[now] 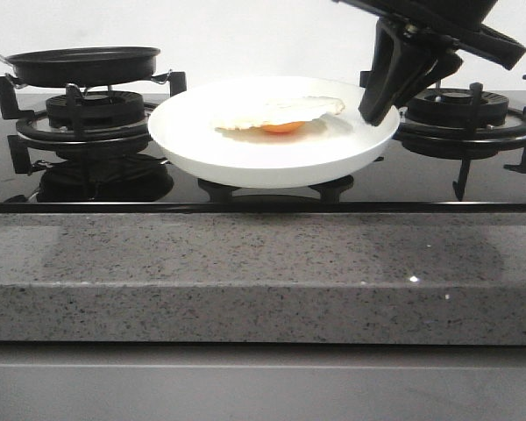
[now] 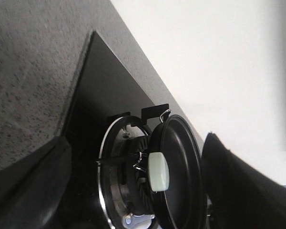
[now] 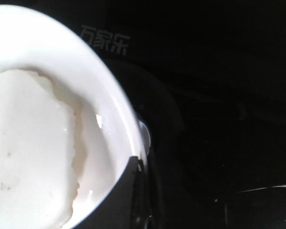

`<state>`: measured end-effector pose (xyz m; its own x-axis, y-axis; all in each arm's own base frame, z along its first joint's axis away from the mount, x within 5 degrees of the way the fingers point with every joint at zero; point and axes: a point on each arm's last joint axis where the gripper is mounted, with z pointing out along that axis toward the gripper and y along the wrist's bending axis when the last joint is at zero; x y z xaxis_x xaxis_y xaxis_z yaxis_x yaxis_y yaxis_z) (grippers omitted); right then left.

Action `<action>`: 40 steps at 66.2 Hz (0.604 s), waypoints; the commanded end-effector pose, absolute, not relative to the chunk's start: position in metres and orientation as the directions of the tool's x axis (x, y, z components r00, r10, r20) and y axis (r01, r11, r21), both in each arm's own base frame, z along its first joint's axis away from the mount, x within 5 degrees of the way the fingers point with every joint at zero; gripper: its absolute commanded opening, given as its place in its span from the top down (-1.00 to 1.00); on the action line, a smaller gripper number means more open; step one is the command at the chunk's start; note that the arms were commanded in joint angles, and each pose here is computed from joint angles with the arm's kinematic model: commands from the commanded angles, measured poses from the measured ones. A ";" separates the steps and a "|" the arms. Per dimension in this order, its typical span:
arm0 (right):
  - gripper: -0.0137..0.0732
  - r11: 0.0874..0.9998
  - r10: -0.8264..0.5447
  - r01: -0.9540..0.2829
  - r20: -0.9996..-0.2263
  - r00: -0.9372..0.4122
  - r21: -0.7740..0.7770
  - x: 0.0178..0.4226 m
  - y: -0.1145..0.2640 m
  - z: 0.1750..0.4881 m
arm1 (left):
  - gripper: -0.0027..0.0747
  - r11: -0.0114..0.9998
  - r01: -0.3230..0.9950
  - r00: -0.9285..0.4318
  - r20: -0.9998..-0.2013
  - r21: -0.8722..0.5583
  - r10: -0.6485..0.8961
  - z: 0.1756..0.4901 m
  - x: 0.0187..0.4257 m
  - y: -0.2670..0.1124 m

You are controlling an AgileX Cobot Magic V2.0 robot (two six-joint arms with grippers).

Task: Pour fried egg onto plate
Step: 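Return the empty pan to its burner with the left gripper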

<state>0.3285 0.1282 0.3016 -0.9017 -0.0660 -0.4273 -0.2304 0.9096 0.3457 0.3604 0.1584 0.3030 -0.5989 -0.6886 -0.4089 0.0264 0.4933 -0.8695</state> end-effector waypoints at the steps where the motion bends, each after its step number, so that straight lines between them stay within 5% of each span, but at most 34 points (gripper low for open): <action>1: 0.94 0.896 -0.030 -0.251 -0.514 -0.857 0.367 0.325 0.127 0.328 | -0.51 0.552 0.149 -0.566 -0.528 -0.821 -0.633 0.357 0.343 0.143; 19: 0.94 0.896 -0.030 -0.251 -0.514 -0.857 0.367 0.325 0.127 0.328 | -0.50 0.846 0.175 -0.565 -0.755 -0.504 -0.332 0.413 0.310 0.069; 40: 0.94 0.896 -0.030 -0.251 -0.514 -0.857 0.367 0.325 0.127 0.328 | -0.50 0.980 0.173 -0.612 -0.790 -0.101 0.026 0.442 0.257 -0.019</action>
<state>0.3285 0.1282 0.3016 -0.9017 -0.0660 -0.4273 -0.2304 0.9096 0.3457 0.2770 -0.0085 0.4169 -0.6816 0.0071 -0.7317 0.2201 0.9556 -0.1958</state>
